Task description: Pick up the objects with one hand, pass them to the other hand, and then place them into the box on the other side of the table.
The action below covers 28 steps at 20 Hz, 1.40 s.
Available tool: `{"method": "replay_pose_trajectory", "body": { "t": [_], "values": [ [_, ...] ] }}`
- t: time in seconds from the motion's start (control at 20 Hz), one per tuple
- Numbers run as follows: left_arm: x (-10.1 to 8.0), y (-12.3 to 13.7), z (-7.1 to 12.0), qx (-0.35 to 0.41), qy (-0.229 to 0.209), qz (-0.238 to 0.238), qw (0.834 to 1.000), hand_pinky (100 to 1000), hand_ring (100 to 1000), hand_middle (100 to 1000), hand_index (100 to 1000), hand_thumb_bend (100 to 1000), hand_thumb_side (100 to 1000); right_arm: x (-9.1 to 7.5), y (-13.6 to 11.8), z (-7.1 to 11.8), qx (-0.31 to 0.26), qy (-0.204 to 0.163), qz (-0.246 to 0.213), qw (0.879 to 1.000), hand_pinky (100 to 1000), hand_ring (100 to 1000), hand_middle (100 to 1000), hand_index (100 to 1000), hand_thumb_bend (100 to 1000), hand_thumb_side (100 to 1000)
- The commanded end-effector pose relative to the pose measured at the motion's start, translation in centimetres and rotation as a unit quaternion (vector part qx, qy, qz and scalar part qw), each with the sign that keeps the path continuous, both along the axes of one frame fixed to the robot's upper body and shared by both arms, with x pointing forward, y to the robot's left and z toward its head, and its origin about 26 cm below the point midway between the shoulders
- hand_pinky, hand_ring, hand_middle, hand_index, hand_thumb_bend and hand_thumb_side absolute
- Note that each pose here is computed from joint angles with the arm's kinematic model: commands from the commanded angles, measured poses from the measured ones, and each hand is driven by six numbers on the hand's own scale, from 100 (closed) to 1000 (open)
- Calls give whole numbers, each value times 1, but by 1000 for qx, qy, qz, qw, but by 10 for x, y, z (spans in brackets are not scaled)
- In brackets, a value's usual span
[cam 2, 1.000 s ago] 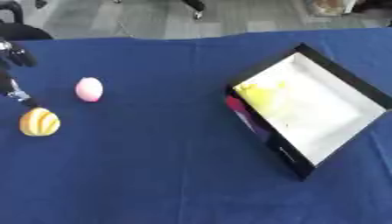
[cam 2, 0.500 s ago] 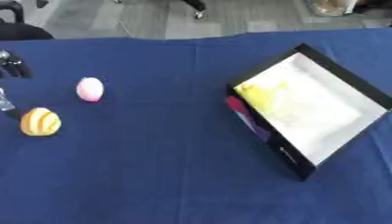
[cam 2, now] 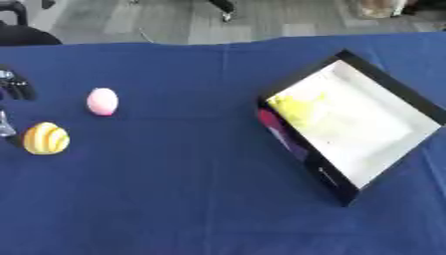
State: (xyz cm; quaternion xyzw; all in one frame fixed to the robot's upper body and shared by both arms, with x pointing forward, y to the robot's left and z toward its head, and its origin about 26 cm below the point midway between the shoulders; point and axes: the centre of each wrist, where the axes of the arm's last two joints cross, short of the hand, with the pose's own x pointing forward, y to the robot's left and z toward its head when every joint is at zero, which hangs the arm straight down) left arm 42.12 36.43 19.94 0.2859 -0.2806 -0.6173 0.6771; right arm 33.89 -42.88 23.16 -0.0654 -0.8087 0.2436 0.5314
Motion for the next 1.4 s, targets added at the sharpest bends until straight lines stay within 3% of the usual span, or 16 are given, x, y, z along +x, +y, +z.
{"method": "replay_pose_trajectory", "body": {
  "t": [0.05, 0.7, 1.25, 1.35, 1.4],
  "values": [
    [3, 6, 5, 23, -2, 12, 1000, 858, 853, 768, 799, 845, 100, 0, -2, 12, -16, -12, -2, 1000, 1000, 1000, 1000, 1000, 100, 448],
    [13, 7, -27, 63, 11, 3, 998, 845, 842, 760, 783, 817, 100, 0, -3, 2, -23, -4, -4, 1000, 1000, 1000, 1000, 1000, 100, 496],
    [19, 14, -50, 56, -29, 1, 998, 824, 823, 722, 747, 774, 100, -1, -4, -5, -30, 0, -9, 1000, 1000, 1000, 1000, 1000, 100, 503],
    [20, 14, -53, 39, -39, -2, 998, 819, 819, 706, 735, 693, 100, -1, -4, -5, -32, 0, -9, 999, 1000, 1000, 1000, 1000, 100, 501],
    [20, 14, -54, 30, -43, -3, 999, 819, 819, 706, 735, 693, 100, -1, -4, -5, -32, 0, -9, 999, 1000, 1000, 1000, 1000, 100, 501]
  ]
}}
